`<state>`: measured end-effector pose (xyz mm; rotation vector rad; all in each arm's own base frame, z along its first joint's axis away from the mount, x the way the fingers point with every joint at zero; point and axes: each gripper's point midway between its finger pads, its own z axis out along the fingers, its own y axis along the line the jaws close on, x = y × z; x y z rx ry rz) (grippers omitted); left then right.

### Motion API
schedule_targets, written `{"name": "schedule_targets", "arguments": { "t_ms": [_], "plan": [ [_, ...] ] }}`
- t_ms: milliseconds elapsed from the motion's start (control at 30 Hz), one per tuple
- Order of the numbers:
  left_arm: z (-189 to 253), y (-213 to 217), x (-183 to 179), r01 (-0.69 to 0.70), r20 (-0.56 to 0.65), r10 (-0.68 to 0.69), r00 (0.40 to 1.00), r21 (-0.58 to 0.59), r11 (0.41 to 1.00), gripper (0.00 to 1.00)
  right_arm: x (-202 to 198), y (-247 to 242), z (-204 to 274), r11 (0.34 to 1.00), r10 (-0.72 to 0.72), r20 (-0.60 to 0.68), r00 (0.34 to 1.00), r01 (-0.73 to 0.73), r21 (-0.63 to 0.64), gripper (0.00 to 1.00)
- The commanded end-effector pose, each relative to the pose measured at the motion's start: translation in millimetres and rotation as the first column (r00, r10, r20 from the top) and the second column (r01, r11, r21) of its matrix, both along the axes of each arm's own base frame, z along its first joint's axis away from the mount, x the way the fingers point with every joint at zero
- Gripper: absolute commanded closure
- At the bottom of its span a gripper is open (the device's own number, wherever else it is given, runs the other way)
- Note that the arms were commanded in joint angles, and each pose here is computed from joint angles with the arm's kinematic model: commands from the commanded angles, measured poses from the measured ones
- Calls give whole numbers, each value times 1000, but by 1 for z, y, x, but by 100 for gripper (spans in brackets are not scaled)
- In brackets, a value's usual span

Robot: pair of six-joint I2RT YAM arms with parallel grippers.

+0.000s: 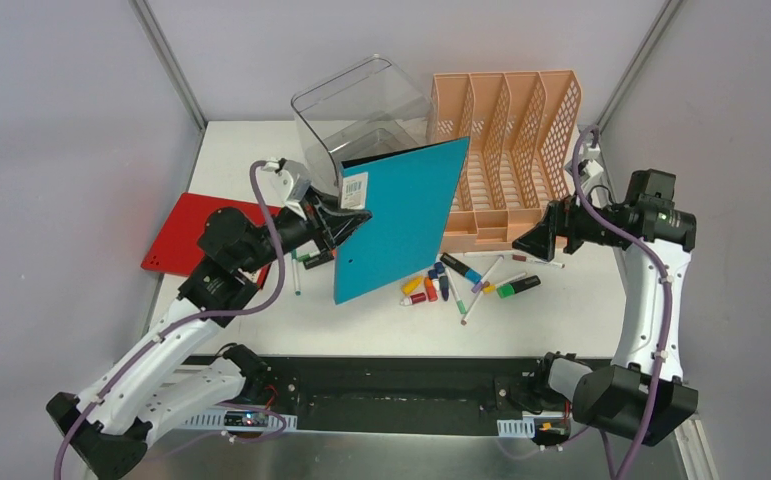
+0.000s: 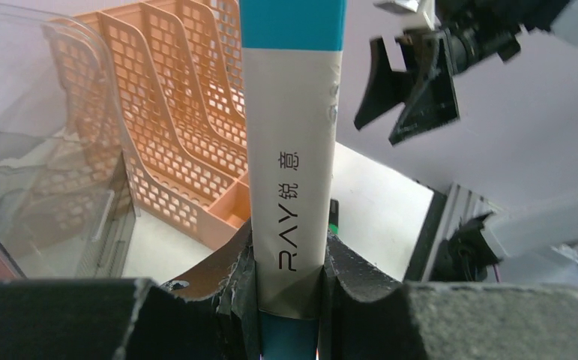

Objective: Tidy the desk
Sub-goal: Place the folder in the storage box.

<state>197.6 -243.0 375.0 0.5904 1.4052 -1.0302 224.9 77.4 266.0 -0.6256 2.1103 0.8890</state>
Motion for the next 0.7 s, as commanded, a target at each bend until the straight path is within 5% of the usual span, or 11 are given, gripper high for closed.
{"name": "schedule_targets", "arguments": {
  "t_ms": [0, 667],
  "plan": [
    [55, -5, 23, -74, 87, 93, 992, -205, 976, 100, 23, -2, 13, 995, -68, 113, 991, 59, 77, 1],
    [103, -96, 99, -391, 232, 506, 831, -404, 827, 100, 42, -24, -1, 969, -244, 139, 960, 245, 13, 1]
  ]
}}
